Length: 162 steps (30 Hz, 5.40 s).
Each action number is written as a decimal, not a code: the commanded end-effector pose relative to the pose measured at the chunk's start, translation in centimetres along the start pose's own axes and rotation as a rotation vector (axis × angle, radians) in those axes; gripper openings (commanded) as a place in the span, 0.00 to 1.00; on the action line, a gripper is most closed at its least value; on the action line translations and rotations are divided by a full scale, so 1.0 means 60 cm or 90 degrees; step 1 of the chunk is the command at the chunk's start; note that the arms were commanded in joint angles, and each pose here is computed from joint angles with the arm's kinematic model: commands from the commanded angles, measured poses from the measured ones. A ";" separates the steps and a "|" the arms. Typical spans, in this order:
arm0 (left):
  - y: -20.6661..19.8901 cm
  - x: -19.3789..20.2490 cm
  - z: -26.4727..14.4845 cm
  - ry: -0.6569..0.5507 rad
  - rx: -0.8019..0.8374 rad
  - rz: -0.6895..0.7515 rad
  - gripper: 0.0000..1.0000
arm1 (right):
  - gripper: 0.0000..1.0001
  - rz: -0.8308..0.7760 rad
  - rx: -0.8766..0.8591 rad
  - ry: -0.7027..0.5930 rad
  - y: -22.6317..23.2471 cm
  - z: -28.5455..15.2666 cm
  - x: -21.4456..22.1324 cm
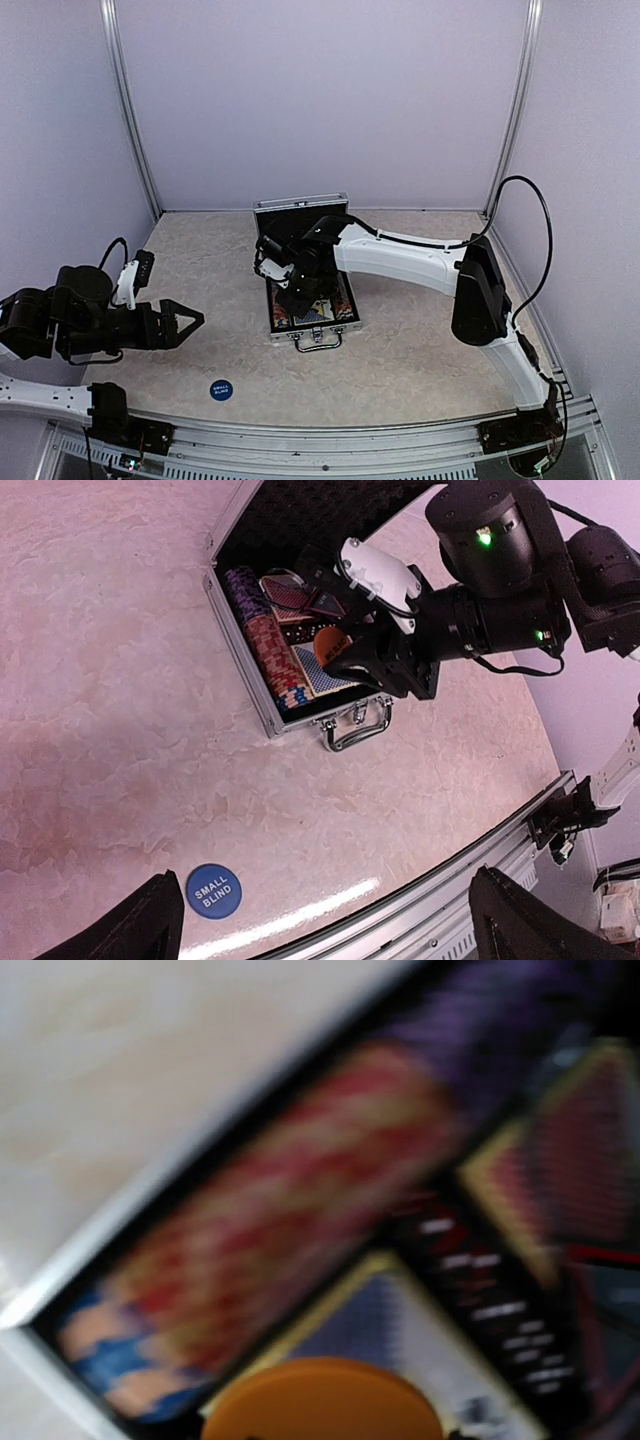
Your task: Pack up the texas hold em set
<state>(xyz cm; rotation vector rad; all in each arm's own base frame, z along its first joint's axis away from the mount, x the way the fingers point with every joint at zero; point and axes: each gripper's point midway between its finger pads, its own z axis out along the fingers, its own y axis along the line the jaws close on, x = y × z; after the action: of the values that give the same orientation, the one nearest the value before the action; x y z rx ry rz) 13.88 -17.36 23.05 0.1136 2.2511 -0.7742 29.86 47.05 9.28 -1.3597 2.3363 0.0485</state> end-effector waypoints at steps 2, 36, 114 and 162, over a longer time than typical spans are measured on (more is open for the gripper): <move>-0.007 0.000 0.000 -0.004 0.019 -0.006 0.99 | 0.46 0.021 0.031 -0.031 -0.038 0.015 -0.025; -0.007 0.002 0.002 -0.003 0.020 -0.011 0.99 | 0.72 0.010 0.036 -0.067 -0.044 -0.065 -0.045; 0.049 -0.074 -0.103 -0.169 0.049 -0.179 0.99 | 0.66 -0.162 -0.126 -0.094 0.384 0.080 0.030; 0.059 -0.062 -0.099 -0.163 0.050 -0.185 0.99 | 0.57 -0.161 -0.158 -0.165 0.383 0.040 -0.036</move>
<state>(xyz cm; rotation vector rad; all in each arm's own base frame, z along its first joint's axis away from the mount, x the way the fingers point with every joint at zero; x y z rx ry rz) 14.55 -12.51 25.21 -0.2235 2.1092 -0.8627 12.05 62.03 2.73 -1.6429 1.9552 0.4287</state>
